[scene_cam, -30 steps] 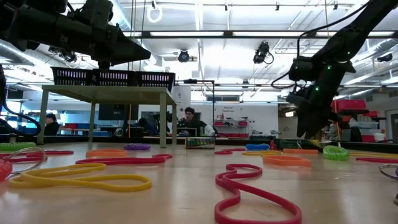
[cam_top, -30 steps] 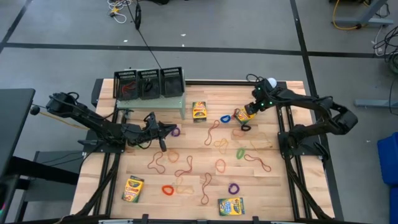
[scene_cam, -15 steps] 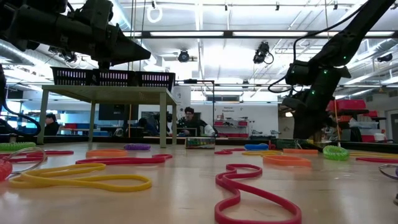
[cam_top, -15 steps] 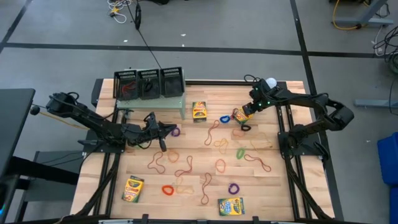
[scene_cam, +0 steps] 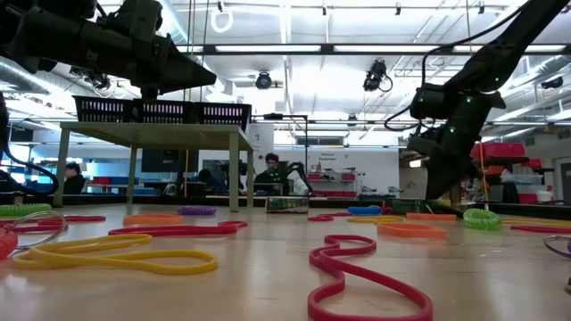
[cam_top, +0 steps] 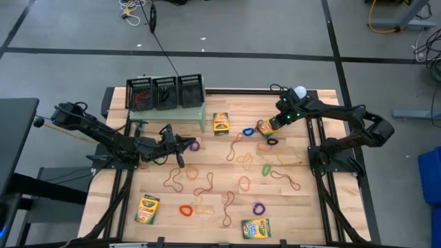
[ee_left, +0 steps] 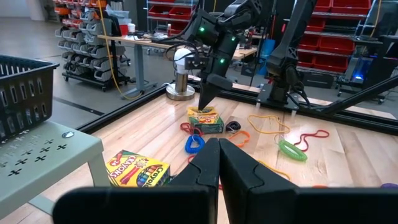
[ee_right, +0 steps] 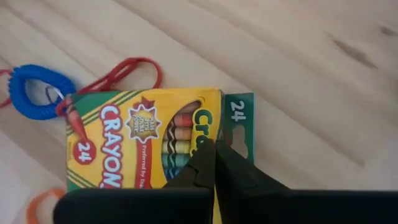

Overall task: Pick & Place Office Desk Supplies
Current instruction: Put the crayon box into the right black bin on the shelf

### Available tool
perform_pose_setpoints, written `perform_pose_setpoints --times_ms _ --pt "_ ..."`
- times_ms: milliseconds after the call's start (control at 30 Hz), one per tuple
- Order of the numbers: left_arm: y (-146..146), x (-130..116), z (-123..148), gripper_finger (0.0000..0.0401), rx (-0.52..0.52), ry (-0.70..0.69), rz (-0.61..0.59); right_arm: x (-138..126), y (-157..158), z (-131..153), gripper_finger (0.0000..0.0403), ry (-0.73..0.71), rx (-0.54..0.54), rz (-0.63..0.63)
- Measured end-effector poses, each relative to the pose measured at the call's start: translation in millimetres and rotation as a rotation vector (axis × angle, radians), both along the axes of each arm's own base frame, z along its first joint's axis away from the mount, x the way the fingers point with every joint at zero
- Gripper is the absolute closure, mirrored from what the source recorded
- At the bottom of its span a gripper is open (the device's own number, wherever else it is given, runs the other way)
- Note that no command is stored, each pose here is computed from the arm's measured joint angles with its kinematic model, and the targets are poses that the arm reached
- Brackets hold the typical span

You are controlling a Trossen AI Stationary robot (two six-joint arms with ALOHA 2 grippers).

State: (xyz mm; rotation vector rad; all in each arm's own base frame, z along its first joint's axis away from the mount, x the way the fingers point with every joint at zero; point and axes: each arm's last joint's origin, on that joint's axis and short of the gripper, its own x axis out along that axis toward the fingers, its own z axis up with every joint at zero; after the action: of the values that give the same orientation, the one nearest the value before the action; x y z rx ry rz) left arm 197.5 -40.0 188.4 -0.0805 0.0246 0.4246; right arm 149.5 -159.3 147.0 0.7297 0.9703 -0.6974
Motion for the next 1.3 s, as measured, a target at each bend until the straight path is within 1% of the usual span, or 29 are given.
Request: perform_pose_setpoints --times_ms 167,400,600,767,900,1100,1200,1300 --pt "0 0 0 0.0391 0.000 0.000 0.000 0 6 14 0.0400 -0.035 -0.067 0.010" --pt "0 0 0 0.0391 0.000 0.000 0.000 3 23 34 0.0401 -0.034 -0.184 0.043" --pt "0 0 0 0.0391 0.000 0.000 0.000 7 43 47 0.0402 0.001 -0.307 0.062" --pt "0 0 0 0.0391 0.000 0.000 0.000 17 64 56 0.0402 0.018 -0.404 0.091" --pt "0 0 0 0.0391 0.000 0.000 0.000 30 83 72 0.0403 0.048 -0.507 0.119" --pt "0 0 0 0.0391 0.000 0.000 0.000 54 127 106 0.0403 -0.035 -0.684 0.199" --pt "0 0 0 0.0391 0.000 0.000 0.000 69 152 114 0.0403 -0.041 -0.765 0.255" --pt "0 0 0 0.0391 0.000 0.000 0.000 90 176 119 0.0403 -0.038 -0.826 0.309"
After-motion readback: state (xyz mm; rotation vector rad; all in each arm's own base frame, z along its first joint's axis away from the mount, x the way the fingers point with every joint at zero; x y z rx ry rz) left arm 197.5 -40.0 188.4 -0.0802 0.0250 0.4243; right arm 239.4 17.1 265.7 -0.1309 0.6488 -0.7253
